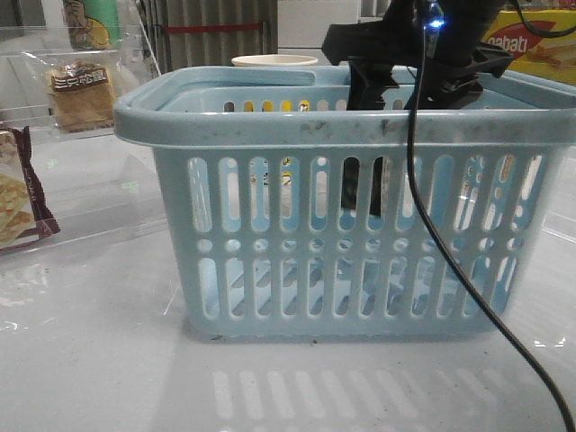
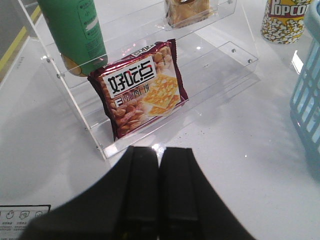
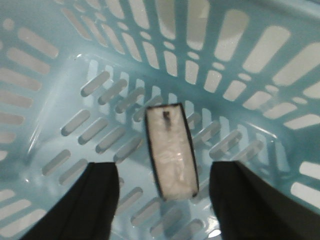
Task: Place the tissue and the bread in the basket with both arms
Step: 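Carry the tissue pack over the blue basket and release it inside, then raise the open right gripper out of the basket and withdraw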
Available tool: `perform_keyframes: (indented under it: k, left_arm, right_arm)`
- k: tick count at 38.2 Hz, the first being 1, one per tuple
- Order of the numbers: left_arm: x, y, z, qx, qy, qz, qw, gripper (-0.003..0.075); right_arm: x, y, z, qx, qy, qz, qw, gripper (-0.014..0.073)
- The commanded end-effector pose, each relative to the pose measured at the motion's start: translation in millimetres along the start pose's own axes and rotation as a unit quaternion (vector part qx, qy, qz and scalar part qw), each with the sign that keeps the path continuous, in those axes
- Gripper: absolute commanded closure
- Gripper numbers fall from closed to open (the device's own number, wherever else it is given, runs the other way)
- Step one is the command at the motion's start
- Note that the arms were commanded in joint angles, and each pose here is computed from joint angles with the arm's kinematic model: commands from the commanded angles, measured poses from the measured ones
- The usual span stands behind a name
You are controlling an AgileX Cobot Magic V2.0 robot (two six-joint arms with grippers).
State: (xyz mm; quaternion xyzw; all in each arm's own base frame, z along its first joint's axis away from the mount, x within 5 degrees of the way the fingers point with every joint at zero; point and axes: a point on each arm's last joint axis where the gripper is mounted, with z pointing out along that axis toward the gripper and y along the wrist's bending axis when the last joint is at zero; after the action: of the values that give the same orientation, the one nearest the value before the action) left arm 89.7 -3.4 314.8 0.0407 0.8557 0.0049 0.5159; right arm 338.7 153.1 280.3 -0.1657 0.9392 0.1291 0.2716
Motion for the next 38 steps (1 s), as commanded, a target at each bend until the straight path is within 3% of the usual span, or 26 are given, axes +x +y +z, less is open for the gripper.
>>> perform_keyframes:
  k: [1,16,25,38]
  left_arm:
    - [-14.1,0.8,-2.8,-0.002,-0.044,-0.004,0.999,0.0630]
    - [-14.0,0.8,-2.8,-0.002,-0.043,-0.004,0.999,0.0630]
    - [-14.0,0.8,-2.8,-0.002,-0.043,-0.004,0.999,0.0630]
    - [-14.0,0.8,-2.8,-0.002,-0.043,-0.004,0.999,0.0630]
  right_arm:
    - [-19.1,5.7,-31.4,-0.007,-0.080,-0.003,0.997,0.0015]
    - [-11.2,14.9,-107.1,-0.008,-0.161,-0.058,0.985,0.0015]
    - [27.6,17.8,-157.7,-0.005,-0.211,-0.077,0.974,0.0015]
    - [90.3,17.3,-194.0,-0.004,-0.238,-0.089,0.967,0.0015]
